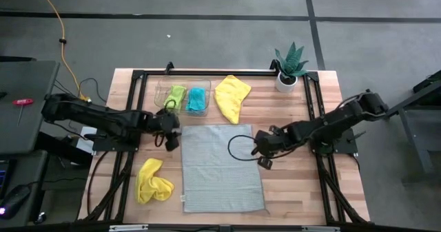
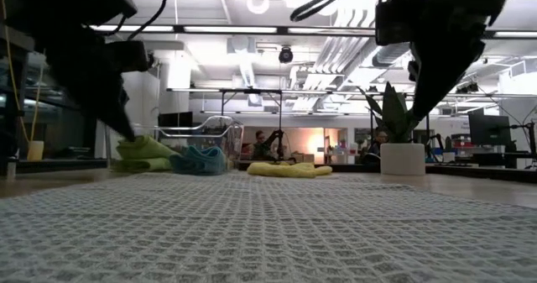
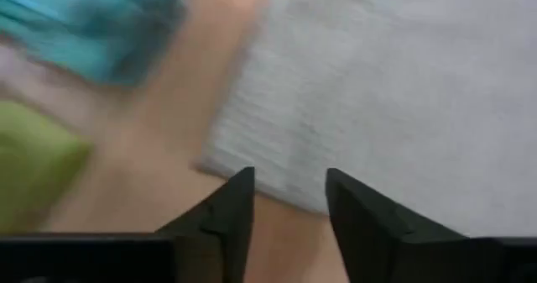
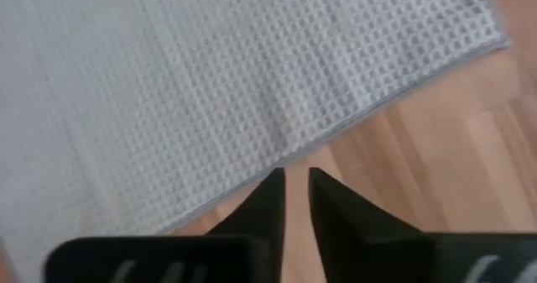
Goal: Fold microfiber towels
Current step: Fold the gray towel
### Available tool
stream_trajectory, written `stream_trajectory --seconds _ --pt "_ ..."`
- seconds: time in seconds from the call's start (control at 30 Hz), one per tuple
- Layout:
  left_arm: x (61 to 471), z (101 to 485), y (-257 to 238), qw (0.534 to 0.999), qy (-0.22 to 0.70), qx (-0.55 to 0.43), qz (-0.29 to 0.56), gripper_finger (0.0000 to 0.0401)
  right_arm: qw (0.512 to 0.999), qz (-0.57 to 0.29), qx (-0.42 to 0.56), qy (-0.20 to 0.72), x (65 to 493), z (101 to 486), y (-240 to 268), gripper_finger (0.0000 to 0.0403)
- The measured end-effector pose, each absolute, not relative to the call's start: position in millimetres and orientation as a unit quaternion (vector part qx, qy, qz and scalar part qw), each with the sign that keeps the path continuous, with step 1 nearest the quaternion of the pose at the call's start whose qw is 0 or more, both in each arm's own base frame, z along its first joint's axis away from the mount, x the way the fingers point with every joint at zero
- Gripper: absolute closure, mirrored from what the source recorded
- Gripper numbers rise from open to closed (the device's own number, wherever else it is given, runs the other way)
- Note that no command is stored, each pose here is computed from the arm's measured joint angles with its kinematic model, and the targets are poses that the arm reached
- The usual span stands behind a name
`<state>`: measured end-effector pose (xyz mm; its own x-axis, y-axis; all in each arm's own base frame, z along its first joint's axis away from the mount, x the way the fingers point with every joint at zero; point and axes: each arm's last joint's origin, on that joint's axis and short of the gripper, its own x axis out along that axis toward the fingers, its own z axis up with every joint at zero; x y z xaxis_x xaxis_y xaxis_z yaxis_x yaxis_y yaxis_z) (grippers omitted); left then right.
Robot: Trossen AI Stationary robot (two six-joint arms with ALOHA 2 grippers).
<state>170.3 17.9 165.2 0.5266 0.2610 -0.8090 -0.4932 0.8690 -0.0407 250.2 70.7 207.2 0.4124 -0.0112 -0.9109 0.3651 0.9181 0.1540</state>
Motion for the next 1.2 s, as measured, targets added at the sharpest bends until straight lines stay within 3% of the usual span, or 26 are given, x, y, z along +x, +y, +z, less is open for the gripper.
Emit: stream_trajectory --seconds 0.17,0.33,0.7,1.07,1.2 --pt "169.7 174.1 36.3 0.852 0.415 -0.157 0.278 0.0203 0.827 -0.143 0.148 0.523 254.8 207.3 49.7 0.0304" --pt "169.8 166.6 49.7 0.821 0.421 -0.247 0.295 0.0191 0.826 -0.161 0.141 0.521 257.7 207.4 30.2 0.0289" --pt "179.3 143.2 52.6 0.730 0.396 -0.375 0.412 0.0211 0.824 -0.170 0.139 0.521 259.3 207.6 14.1 0.0288" --pt "194.5 120.2 57.3 0.697 0.381 -0.407 0.451 0.0233 0.824 -0.176 0.143 0.519 259.8 207.9 9.9 0.0288" --pt "194.7 117.7 57.6 0.695 0.388 -0.400 0.455 0.0266 0.825 -0.184 0.138 0.516 259.8 208.0 9.4 0.0288"
